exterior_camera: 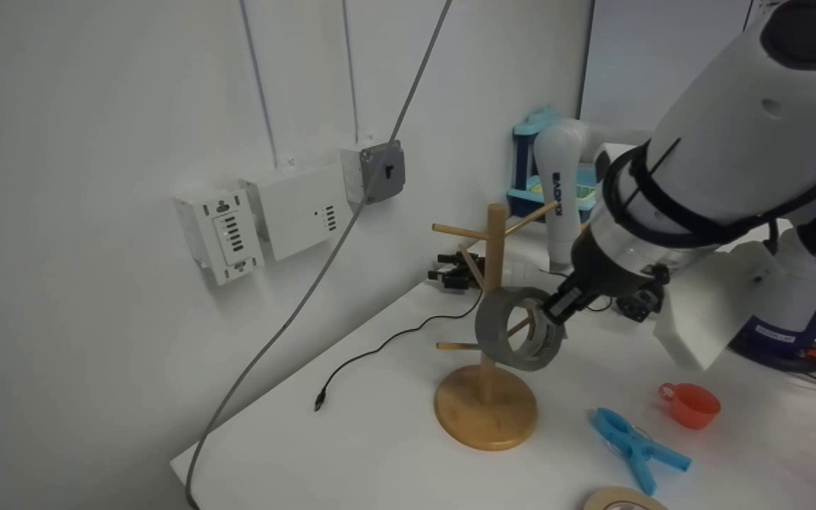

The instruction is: Remove the grey masking tape from the wooden holder and put it on top of the white tape

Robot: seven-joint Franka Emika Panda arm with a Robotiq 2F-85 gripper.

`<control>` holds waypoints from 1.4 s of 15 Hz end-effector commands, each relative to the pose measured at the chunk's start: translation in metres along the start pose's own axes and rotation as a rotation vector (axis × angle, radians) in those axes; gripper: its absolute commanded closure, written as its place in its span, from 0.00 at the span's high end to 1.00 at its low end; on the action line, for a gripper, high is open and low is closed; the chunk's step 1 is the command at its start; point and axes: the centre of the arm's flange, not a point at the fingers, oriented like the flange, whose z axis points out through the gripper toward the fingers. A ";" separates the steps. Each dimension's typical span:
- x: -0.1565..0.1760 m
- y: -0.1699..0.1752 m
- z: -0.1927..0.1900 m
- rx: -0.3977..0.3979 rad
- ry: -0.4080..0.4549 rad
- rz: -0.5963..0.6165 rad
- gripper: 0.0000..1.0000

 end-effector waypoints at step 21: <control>-0.012 0.000 -0.055 0.021 0.047 0.010 0.04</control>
